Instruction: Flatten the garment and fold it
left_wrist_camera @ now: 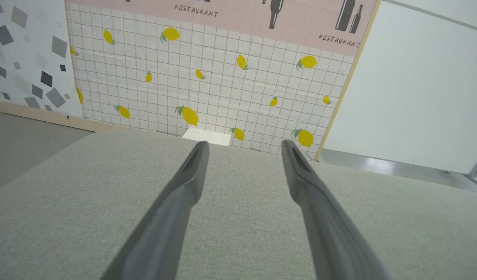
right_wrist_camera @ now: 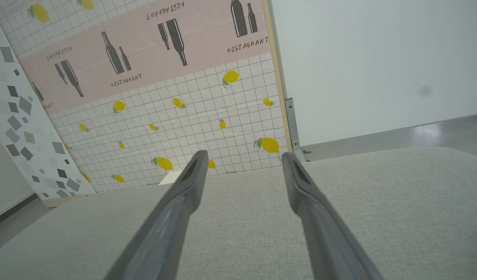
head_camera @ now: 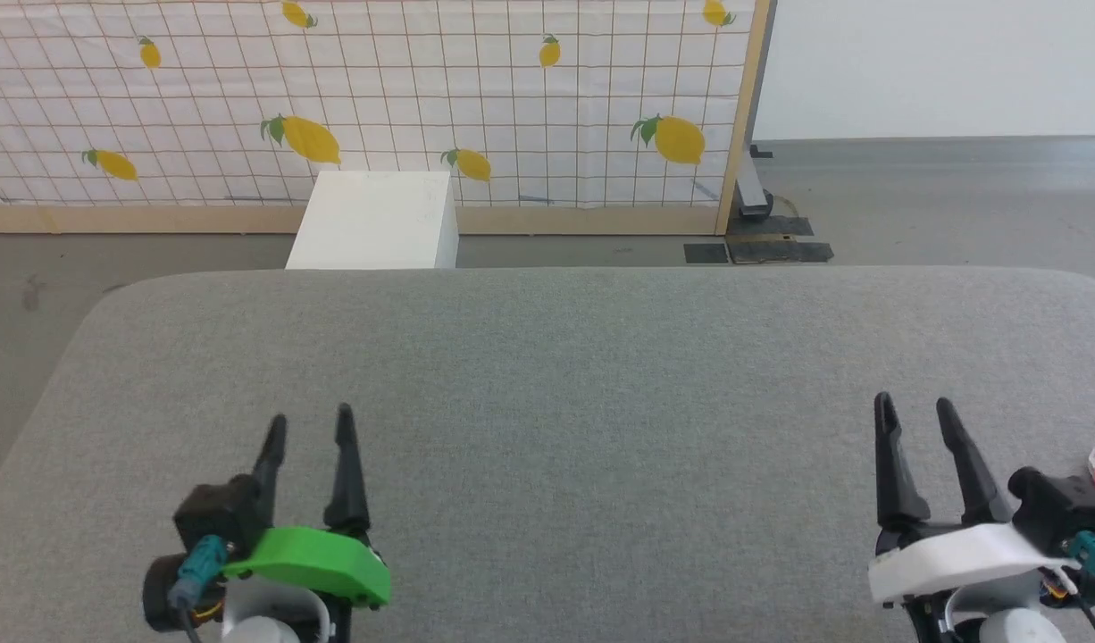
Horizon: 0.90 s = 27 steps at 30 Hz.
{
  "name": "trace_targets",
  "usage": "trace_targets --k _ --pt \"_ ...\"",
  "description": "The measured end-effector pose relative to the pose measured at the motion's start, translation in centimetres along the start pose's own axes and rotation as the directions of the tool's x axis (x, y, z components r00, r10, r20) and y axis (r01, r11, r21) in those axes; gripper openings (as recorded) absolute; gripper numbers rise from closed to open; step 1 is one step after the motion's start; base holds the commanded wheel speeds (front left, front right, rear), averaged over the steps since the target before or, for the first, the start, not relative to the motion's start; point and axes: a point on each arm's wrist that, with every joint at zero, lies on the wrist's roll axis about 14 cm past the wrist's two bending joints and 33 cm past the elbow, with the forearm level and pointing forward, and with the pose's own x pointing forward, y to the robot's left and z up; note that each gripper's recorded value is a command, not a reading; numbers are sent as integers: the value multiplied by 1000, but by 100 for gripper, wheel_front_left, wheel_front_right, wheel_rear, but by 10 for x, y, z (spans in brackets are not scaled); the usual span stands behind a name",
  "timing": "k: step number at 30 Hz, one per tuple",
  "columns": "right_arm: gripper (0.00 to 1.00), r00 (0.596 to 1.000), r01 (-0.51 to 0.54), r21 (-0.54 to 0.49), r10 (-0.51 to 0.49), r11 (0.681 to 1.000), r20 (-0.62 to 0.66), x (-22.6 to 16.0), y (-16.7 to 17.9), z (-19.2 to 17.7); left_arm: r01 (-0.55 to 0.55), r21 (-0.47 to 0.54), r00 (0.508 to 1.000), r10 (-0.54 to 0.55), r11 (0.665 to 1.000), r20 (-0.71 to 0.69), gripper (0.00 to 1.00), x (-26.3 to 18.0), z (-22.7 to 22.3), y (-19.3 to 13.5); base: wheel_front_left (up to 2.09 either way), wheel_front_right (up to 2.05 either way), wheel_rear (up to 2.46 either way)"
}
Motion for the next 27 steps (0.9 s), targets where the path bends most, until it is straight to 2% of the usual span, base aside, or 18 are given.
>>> trace_targets --k 6,27 --pt "100 999 8 -7 -8 1000 -43 -9 -3 -13 35 -11 997 -36 999 -72 100 -5 -19 -6 0 0 0" --pt "100 993 -34 1 34 999 -117 -16 12 -35 6 -18 993 -8 1000 -118 100 -12 -36 2 0 0 0"
